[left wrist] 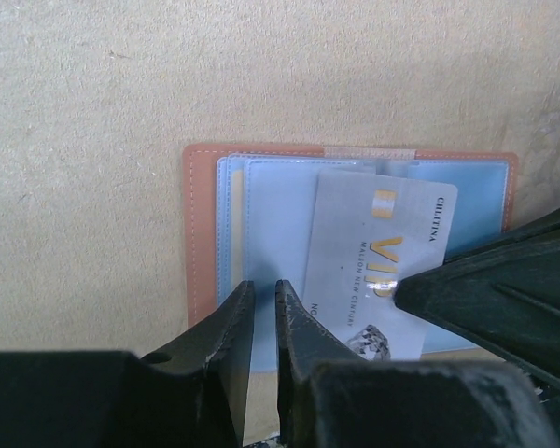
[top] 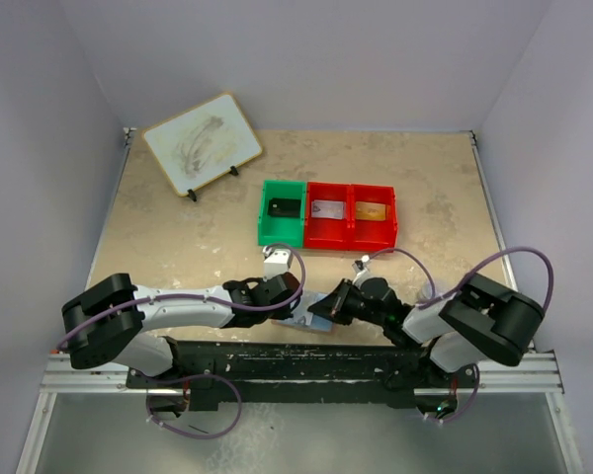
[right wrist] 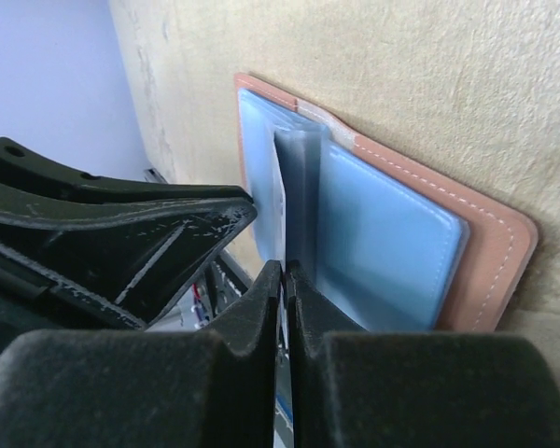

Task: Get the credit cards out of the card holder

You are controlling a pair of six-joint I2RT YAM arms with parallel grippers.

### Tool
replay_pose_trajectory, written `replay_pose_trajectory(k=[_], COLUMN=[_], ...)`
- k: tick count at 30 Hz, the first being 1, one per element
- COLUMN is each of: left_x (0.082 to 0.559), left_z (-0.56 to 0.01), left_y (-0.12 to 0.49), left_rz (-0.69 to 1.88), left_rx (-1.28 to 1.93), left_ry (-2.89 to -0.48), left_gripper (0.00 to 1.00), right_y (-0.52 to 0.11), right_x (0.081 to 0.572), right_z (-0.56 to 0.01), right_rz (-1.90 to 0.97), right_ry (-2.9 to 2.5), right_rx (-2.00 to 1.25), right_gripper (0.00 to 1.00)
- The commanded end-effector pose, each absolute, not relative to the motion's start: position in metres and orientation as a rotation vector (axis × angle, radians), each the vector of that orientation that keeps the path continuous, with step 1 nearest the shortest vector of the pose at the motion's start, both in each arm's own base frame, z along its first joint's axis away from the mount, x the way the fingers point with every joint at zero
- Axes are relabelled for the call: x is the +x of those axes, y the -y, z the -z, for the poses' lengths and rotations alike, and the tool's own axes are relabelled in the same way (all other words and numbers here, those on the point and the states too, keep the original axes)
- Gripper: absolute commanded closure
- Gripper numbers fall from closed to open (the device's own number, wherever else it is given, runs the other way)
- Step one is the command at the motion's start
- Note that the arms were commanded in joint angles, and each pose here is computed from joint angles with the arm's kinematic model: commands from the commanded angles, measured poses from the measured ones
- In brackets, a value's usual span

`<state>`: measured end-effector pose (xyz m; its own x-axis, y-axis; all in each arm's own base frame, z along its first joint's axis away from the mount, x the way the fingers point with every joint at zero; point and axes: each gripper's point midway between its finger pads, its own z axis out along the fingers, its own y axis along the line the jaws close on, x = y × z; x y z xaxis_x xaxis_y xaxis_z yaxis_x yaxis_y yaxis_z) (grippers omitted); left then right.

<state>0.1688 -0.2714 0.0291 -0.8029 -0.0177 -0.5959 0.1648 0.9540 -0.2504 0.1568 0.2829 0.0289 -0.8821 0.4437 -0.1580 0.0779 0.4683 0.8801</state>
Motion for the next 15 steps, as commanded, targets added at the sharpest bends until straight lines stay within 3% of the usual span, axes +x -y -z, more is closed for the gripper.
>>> replay_pose_trajectory(k=[1, 9, 15], left_x=[0.169, 0.174, 0.174], left_z=[-0.035, -0.057, -0.086], left_y=[0.271, 0.285, 0.313], left_rz=[0.389, 0.487, 0.701], left_rx=[0.127, 0.135, 0.134], left_ry=[-2.461, -2.402, -2.324], left_gripper=[0.88, 0.83, 0.69], right_y=[-0.27, -0.271, -0.27], right_x=[0.162, 0.166, 0.166], right_z=[-0.027, -0.027, -0.027], right_rz=[-1.277, -1.179, -1.211], right_ry=[-2.355, -2.403, -2.383], right_rx=[0.437, 0.339, 0.381], right_gripper=[0.94, 0.92, 0.9])
